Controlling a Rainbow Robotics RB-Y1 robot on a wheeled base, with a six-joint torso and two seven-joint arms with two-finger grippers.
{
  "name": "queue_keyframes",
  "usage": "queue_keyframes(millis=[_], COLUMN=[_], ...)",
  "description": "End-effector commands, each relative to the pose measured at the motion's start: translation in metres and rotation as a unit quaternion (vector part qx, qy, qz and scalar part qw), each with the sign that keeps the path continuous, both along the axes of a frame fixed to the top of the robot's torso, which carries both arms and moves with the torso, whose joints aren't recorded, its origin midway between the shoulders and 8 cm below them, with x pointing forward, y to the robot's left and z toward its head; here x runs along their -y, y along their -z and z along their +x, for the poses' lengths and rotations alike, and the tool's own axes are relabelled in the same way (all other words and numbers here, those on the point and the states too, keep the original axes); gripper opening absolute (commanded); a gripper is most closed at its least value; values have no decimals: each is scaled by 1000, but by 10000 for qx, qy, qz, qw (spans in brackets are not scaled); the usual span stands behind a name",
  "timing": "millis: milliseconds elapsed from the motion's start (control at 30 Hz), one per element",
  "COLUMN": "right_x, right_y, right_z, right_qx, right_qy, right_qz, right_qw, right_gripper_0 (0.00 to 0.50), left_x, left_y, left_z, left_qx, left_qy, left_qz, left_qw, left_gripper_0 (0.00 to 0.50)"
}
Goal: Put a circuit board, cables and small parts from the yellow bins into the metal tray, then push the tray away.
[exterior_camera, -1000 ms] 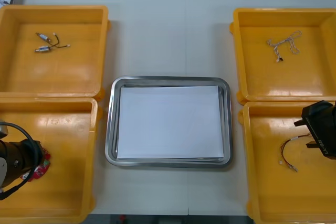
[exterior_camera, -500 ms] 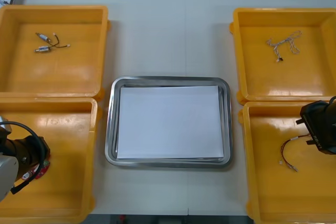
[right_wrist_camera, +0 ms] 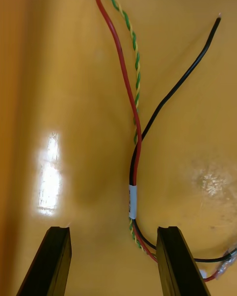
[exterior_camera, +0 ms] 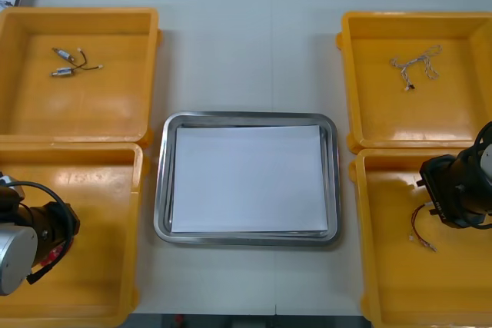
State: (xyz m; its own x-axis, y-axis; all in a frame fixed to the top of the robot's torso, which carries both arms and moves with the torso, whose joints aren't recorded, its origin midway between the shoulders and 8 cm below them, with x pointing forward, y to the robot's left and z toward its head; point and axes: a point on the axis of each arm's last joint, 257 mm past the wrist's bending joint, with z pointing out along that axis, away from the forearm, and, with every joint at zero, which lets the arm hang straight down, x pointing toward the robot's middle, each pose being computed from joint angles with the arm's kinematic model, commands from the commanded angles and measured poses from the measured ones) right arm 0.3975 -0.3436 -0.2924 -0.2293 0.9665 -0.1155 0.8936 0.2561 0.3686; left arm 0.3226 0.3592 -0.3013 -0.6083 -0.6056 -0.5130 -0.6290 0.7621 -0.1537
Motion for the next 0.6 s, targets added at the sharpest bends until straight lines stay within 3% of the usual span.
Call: queue_keyframes(millis=[33,600], right_x=[-11,-6], right_y=[-1,15], right_z=[6,-2], right_qx=[115,115], right_qy=[28,13], right_qz=[84,34], right_qw=[9999,9999], right_gripper_0=[500,500], left_x=[13,19], left_y=[2,19], left_z=[5,-6], left_qx=[52,-13], left_qy=[113,211], left_qz=[19,26], left_qw=[9999,9998], left_gripper_0=[435,437])
